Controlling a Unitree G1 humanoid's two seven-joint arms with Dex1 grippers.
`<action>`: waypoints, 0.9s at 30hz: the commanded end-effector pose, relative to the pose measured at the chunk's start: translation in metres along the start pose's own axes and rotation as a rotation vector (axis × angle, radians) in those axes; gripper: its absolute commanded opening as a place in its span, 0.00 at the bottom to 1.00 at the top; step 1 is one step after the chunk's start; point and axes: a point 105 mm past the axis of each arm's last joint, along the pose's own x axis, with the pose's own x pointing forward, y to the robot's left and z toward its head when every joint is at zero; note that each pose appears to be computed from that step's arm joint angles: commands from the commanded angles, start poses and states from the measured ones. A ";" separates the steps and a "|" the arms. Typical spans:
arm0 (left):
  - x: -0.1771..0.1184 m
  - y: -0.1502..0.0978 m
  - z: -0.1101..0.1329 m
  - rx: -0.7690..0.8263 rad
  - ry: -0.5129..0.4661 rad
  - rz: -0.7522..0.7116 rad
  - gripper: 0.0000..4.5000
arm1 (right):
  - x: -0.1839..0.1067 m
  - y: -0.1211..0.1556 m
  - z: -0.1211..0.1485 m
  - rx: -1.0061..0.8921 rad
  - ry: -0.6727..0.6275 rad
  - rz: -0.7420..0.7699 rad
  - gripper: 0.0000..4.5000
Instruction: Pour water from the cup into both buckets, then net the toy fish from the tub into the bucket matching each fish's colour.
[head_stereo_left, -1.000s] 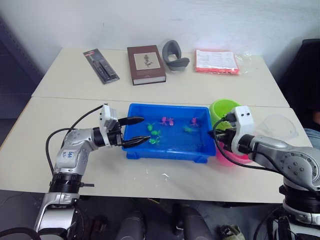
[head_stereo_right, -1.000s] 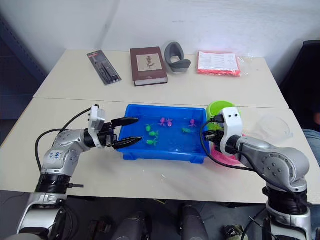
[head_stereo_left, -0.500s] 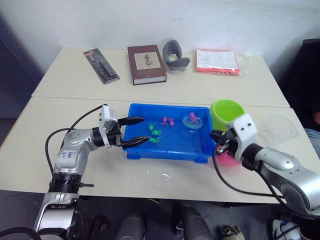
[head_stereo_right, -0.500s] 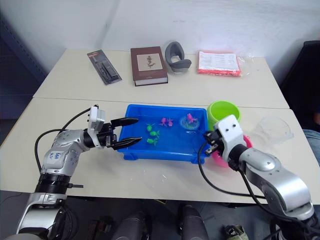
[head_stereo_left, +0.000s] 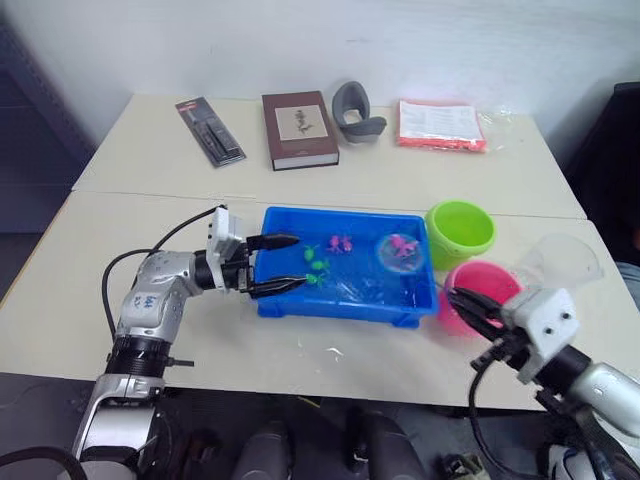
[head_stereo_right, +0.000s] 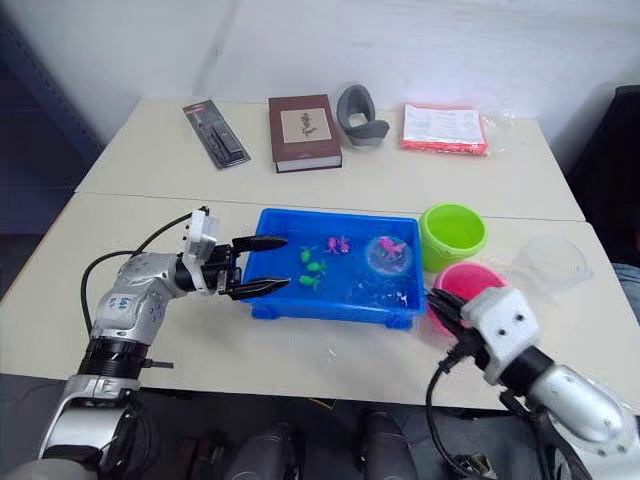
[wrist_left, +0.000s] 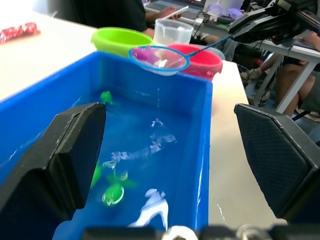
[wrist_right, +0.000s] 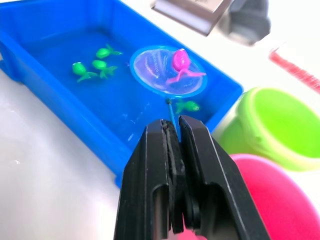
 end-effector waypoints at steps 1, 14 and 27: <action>0.008 -0.003 0.006 0.013 -0.016 -0.052 0.99 | -0.023 -0.008 0.016 -0.123 -0.059 -0.058 0.00; 0.031 -0.012 0.002 -0.015 -0.045 -0.152 0.99 | -0.084 -0.042 -0.038 -0.640 0.177 -0.238 0.00; 0.043 -0.019 0.007 -0.013 -0.059 -0.181 0.99 | -0.091 -0.054 -0.056 -1.389 0.239 -0.171 0.00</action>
